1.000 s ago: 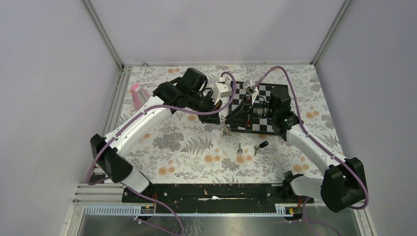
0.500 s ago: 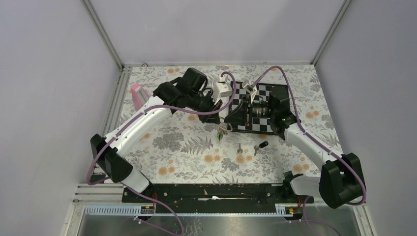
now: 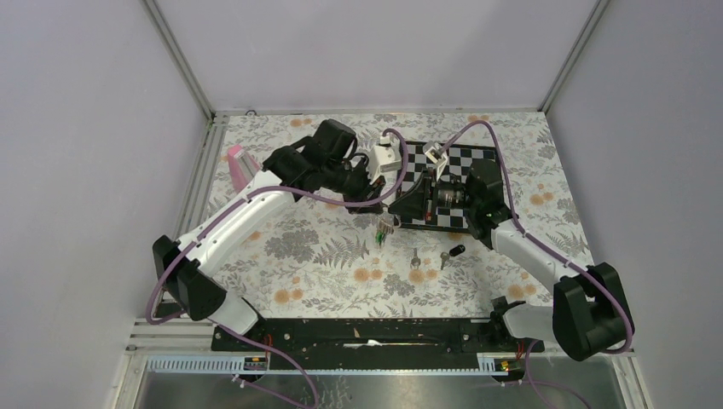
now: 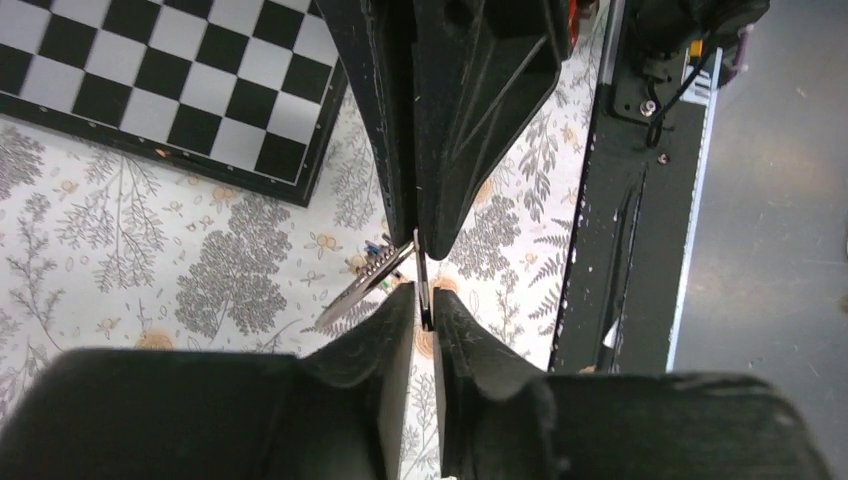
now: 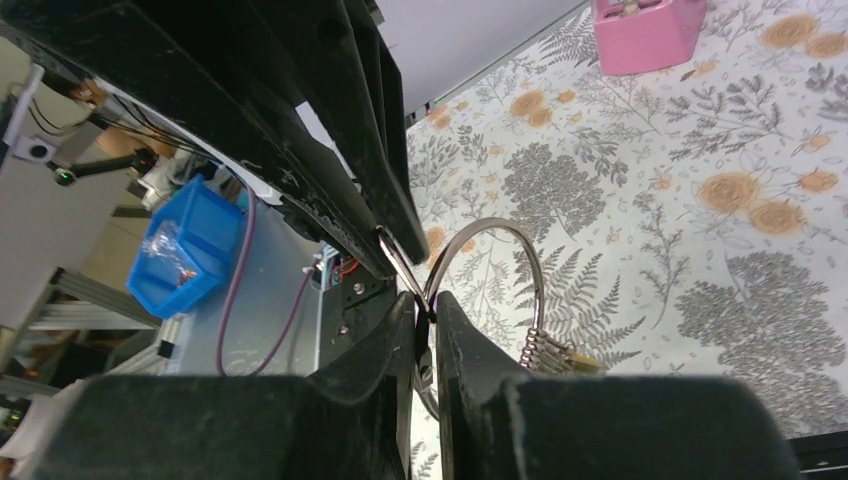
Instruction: Put the keys on the keyring
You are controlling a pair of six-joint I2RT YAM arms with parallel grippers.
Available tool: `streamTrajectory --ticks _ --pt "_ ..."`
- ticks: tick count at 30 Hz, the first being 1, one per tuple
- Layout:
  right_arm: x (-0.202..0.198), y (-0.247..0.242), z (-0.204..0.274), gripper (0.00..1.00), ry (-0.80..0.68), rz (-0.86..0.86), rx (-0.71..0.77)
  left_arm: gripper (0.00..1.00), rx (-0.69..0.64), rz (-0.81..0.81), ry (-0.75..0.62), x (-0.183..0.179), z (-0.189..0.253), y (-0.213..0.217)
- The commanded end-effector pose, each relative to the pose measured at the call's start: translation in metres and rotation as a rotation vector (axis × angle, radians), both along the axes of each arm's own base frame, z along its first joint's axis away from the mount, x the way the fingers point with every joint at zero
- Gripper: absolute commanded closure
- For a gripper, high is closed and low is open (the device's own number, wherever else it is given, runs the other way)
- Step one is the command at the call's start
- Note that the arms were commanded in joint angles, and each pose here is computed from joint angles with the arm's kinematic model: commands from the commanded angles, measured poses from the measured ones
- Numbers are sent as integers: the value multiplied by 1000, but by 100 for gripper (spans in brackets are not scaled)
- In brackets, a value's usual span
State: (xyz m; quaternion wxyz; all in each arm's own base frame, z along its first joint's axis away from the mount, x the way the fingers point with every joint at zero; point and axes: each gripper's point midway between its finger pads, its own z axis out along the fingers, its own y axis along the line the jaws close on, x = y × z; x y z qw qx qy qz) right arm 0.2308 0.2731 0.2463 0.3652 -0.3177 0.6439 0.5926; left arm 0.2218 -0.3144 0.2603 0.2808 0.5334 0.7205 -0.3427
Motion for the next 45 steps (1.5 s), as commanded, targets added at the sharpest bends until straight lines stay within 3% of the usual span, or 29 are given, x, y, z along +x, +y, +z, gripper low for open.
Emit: streamTrajectory --ticks 1,4,9,13,20,31,45 --pt "2 3 33 100 -8 -28 131 76 -179 -23 -290 16 51 -1" --pt "11 3 48 100 54 -64 188 62 -267 11 -360 23 68 5" --pt "35 -4 69 100 173 -148 279 44 -364 57 -340 30 87 13" --pt "49 -12 82 100 279 -195 359 37 -443 57 -334 31 98 6" --pt "54 -19 101 100 335 -211 456 30 -521 96 -295 46 101 -8" --pt "56 -21 97 100 407 -225 473 36 -582 162 -173 57 101 -16" --pt "61 -22 92 100 445 -246 465 63 -631 124 -99 56 100 -22"
